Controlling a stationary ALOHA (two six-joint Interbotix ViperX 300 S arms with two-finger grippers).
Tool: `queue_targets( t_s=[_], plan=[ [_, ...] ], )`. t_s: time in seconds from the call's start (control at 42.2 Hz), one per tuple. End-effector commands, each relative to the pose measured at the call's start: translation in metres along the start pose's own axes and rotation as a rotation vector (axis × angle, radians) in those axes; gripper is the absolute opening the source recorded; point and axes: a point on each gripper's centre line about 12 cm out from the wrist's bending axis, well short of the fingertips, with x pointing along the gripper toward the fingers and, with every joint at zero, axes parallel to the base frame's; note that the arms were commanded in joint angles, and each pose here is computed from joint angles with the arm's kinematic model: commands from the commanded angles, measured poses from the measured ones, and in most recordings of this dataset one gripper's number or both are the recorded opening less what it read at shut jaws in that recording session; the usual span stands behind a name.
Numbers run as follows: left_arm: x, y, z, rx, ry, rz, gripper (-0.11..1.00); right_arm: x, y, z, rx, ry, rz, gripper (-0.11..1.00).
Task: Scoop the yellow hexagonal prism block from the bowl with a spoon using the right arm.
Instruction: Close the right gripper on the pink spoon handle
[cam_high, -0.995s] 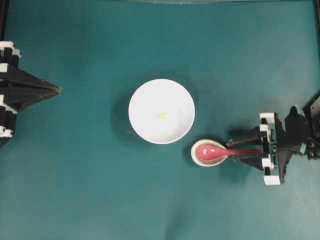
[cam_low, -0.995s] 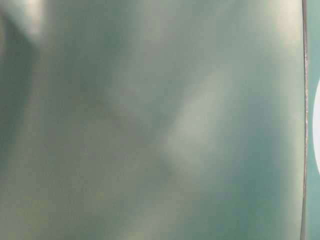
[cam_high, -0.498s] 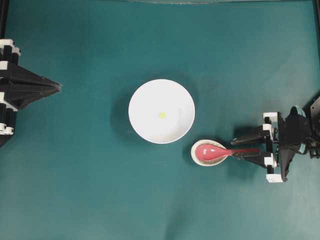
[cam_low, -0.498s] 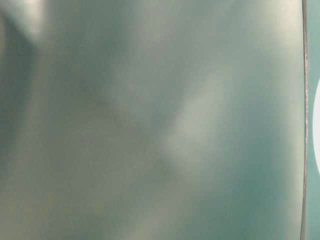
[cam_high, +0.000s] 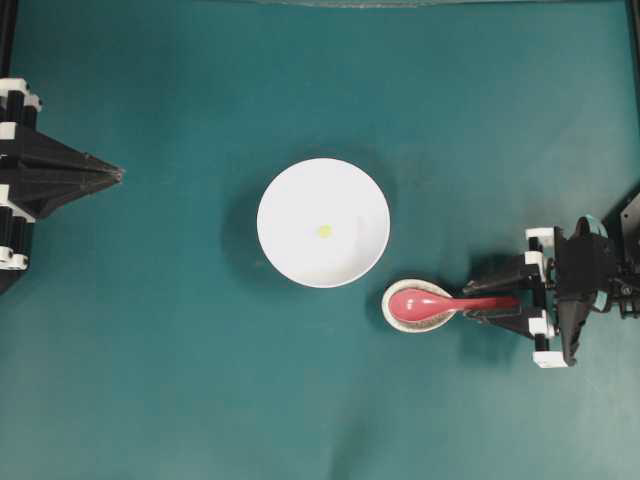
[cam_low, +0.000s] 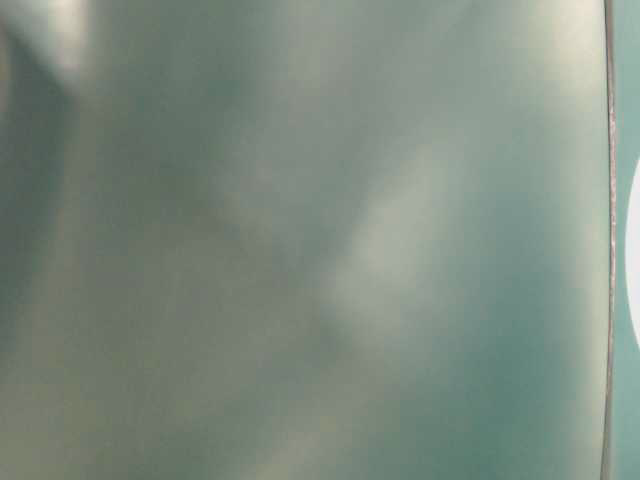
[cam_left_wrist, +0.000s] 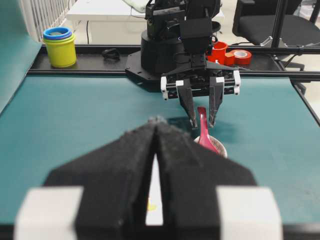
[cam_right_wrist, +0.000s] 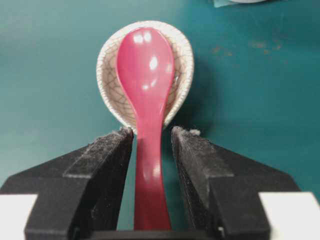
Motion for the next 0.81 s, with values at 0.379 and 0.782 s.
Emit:
queue_targets(
  t_s=[0.379, 0.782],
  plan=[
    [0.0021, 0.0002, 0.0009, 0.001, 0.0, 0.001, 0.0, 0.0014, 0.0057, 0.0011, -0.03, 0.003, 0.029, 0.45],
    [0.0023, 0.0002, 0.0008, 0.001, 0.0, 0.001, 0.0, 0.0018, 0.0059, 0.0014, -0.042, 0.002, 0.028, 0.45]
  ],
)
